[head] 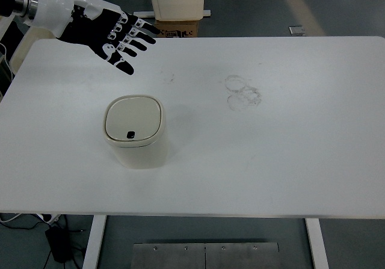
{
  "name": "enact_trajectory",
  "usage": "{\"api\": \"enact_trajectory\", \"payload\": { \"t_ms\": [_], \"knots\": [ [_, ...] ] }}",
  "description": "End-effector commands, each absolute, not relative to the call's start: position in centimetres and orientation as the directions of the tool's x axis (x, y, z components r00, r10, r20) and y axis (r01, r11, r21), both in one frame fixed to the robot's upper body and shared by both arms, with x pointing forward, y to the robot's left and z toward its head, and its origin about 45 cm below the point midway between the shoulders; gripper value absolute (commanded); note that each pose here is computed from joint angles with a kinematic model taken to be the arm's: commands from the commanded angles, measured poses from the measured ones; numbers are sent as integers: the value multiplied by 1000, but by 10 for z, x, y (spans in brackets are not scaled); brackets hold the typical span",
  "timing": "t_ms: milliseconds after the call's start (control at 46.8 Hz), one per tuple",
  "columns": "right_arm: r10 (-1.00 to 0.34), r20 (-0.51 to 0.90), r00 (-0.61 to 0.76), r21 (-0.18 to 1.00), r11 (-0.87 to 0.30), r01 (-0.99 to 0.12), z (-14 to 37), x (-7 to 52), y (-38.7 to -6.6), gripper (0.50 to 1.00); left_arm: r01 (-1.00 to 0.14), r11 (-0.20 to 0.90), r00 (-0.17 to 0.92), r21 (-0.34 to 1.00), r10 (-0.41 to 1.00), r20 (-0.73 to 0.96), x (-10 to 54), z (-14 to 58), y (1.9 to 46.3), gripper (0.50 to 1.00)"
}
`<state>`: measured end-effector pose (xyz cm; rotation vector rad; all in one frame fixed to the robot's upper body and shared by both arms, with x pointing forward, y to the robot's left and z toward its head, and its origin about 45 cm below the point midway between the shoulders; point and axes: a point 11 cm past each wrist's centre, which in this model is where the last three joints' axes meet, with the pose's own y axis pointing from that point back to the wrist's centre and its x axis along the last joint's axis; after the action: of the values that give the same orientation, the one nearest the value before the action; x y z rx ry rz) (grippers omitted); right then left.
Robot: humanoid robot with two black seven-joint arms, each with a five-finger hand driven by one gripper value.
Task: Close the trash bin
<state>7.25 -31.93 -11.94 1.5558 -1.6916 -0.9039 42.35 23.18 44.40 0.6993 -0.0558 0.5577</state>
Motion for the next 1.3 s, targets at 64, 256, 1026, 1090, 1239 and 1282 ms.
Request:
{"api": "enact_trajectory", "payload": {
  "t_ms": [64, 256, 1026, 1090, 1239, 1282],
  "knots": [
    [-997, 15, -72, 840, 52, -541, -120, 72, -319, 991, -552, 633, 819, 543, 532, 213, 441, 454, 237, 1000],
    [-997, 15, -76, 841, 54, -538, -120, 70, -319, 991, -656, 626, 739, 421, 646, 191, 475, 474, 253, 1000],
    [-996, 19, -86, 859, 61, -509, -123, 50, -320, 991, -953, 303, 282, 9, 896, -343, 488, 390, 442, 1000],
    [-996, 20, -88, 863, 62, -502, -123, 46, -320, 991, -963, 268, 242, 14, 890, -386, 479, 368, 456, 1000],
    [-996, 21, -92, 870, 64, -489, -124, 37, -321, 993, -980, 195, 147, 47, 861, -487, 456, 314, 480, 1000],
    [-996, 21, -92, 870, 64, -489, -124, 37, -321, 991, -983, 176, 124, 56, 853, -507, 449, 302, 486, 1000]
  ]
}}
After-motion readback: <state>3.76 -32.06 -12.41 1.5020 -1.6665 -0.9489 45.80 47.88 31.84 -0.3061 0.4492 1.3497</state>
